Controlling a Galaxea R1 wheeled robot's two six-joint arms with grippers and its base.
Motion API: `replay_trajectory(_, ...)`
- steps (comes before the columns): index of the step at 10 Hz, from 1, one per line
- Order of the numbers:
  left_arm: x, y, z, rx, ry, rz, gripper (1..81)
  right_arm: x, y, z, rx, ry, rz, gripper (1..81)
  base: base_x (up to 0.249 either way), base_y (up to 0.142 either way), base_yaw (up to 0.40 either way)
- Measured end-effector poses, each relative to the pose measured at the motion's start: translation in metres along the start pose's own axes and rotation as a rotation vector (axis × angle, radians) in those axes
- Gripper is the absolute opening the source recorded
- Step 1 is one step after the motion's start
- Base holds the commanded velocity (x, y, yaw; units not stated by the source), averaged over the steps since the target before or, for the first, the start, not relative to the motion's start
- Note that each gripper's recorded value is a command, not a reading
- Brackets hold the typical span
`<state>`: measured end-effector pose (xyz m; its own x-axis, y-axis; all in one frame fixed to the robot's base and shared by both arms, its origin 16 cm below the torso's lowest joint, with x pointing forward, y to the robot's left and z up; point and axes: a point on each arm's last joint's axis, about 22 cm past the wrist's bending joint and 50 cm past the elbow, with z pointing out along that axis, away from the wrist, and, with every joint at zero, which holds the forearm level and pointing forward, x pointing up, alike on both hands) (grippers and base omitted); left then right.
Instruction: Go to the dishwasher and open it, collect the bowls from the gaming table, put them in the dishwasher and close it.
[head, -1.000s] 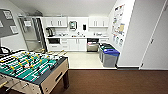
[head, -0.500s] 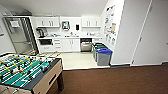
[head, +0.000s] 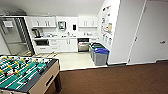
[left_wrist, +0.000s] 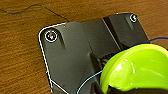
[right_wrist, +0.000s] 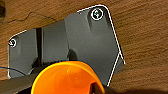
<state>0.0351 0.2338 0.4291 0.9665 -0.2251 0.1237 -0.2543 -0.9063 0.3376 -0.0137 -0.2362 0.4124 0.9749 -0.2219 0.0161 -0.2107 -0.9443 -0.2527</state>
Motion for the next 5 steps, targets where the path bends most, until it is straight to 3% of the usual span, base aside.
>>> replay_trajectory(1,-0.0095,-0.0001,-0.0006,0.002,-0.015,-0.004,1.0,-0.0003,-0.0003,0.0001,0.000,-0.001,-0.001,1.0,0.000,0.000,0.000)
replay_trajectory(5,-0.0053,0.0002,-0.0002,0.001,-0.008,-0.004,1.0,-0.0041,0.0003,0.0001,-0.001,-0.006,0.001,1.0,0.000,0.000,0.000)
